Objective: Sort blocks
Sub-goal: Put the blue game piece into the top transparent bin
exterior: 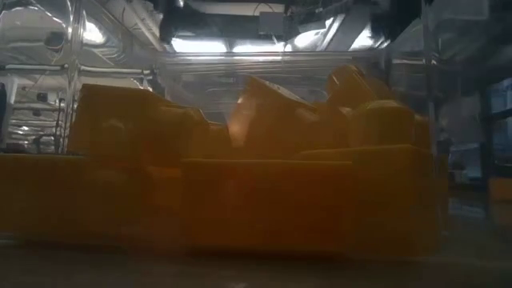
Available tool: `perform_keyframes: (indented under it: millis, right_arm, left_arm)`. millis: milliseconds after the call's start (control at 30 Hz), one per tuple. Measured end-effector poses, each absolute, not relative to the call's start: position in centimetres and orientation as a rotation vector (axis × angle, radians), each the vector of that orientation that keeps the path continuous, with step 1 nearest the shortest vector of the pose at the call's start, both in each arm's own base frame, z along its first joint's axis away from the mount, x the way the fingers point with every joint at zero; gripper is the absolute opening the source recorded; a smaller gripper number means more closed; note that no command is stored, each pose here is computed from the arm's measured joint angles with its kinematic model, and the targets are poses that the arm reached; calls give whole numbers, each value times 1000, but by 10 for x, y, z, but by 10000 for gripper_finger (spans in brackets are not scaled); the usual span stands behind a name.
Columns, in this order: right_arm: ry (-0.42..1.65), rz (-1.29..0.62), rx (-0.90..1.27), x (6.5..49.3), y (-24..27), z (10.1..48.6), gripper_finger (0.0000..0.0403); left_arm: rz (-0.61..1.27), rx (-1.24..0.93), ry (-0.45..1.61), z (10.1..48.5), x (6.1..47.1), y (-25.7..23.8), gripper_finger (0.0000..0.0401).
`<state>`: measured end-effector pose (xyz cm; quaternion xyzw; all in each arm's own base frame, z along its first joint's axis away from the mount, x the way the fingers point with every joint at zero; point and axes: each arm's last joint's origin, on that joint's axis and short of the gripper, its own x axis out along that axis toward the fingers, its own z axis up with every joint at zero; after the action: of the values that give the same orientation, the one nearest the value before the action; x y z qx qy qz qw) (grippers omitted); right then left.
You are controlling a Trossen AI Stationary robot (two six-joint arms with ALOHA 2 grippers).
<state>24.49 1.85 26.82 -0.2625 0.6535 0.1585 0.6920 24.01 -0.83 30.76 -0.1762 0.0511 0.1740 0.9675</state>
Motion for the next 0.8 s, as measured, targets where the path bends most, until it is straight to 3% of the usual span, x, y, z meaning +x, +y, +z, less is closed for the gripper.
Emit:
perform_keyframes:
  millis: [433, 600, 800]
  right_arm:
    - [983, 17, -765, 276, 10, 379, 177]
    - [773, -96, -759, 304, -11, 389, 177]
    - [712, -207, -771, 347, -45, 370, 177]
  left_arm:
    - [-117, -463, 287, 318, 196, -56, 239]
    - [-175, -478, 420, 308, 186, -74, 239]
    - [-260, -564, 653, 294, 171, -90, 239]
